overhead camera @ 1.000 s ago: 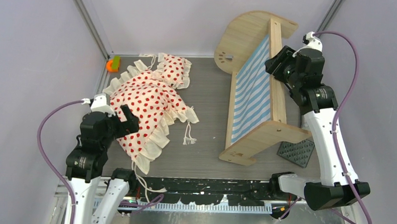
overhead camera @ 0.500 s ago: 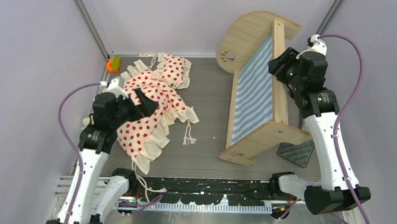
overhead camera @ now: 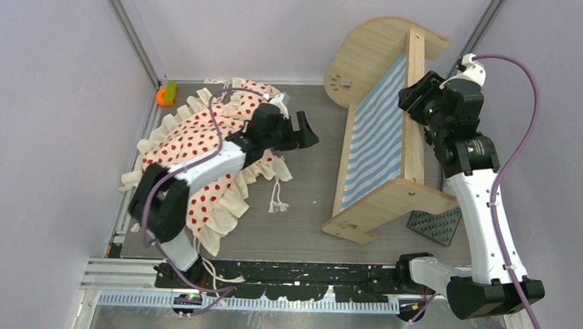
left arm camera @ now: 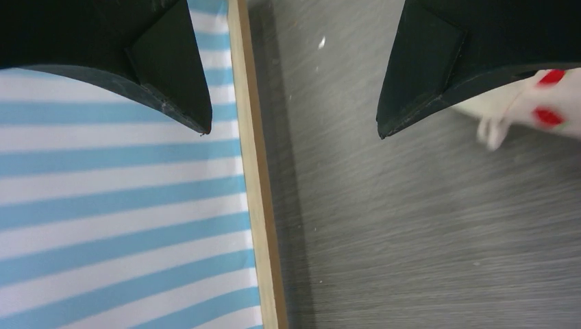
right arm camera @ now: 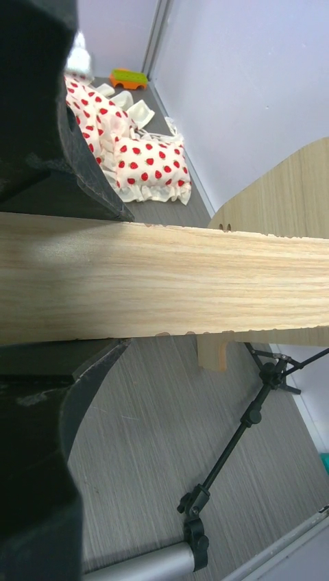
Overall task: Set up the pet bed
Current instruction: Adjust the bed frame at the center of the board.
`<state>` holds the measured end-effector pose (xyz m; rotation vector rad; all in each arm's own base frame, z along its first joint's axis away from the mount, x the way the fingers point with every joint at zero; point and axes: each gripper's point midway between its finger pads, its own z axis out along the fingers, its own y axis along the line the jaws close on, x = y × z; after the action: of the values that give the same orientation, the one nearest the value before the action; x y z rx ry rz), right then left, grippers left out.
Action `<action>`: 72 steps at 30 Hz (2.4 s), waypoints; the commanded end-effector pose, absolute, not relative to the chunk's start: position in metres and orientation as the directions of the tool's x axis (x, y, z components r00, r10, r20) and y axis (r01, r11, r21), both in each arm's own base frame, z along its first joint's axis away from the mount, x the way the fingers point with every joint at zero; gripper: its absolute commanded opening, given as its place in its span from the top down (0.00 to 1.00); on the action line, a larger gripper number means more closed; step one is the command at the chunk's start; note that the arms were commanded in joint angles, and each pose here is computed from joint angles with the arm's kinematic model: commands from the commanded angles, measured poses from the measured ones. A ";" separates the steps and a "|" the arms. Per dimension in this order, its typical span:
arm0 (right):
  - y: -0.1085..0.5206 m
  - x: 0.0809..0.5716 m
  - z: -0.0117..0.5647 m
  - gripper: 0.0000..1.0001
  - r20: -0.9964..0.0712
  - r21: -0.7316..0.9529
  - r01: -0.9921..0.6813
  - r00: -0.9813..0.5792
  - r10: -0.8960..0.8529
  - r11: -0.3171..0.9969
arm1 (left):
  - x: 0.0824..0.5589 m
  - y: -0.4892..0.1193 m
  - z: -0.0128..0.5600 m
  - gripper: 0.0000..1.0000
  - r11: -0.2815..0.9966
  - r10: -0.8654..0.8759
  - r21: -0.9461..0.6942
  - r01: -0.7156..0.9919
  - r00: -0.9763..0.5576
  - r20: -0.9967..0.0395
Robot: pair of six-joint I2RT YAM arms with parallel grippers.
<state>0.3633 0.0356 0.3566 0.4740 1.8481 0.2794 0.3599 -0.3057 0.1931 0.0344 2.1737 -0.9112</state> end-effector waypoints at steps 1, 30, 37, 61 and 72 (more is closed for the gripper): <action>0.002 0.298 0.204 0.95 -0.629 0.098 0.455 -0.661 0.410 0.885 | 0.405 -0.358 0.204 0.09 0.622 -0.339 -0.692 0.368 -0.670 -0.661; 0.003 0.296 0.206 0.95 -0.634 0.106 0.444 -0.659 0.405 0.890 | 0.412 -0.486 0.102 0.65 0.378 -0.354 -0.869 0.319 -0.818 -0.453; -0.001 0.296 0.206 0.95 -0.643 0.090 0.448 -0.656 0.396 0.889 | 0.409 -0.484 0.114 0.92 0.369 -0.339 -0.862 0.347 -0.814 -0.472; 0.030 0.296 0.179 0.96 -0.592 0.227 0.366 -0.684 0.426 0.903 | 0.423 -0.364 0.182 1.00 0.779 -0.063 -0.454 0.433 -0.667 -0.743; 0.057 0.313 0.138 0.99 -0.551 0.426 0.371 -0.617 0.562 0.825 | 0.415 -0.313 0.158 1.00 0.821 -0.054 -0.426 0.381 -0.691 -0.721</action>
<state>0.3135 0.0335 0.1470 0.6570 2.3034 0.2093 0.4401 -0.2828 0.1273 0.1193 2.2916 -0.5724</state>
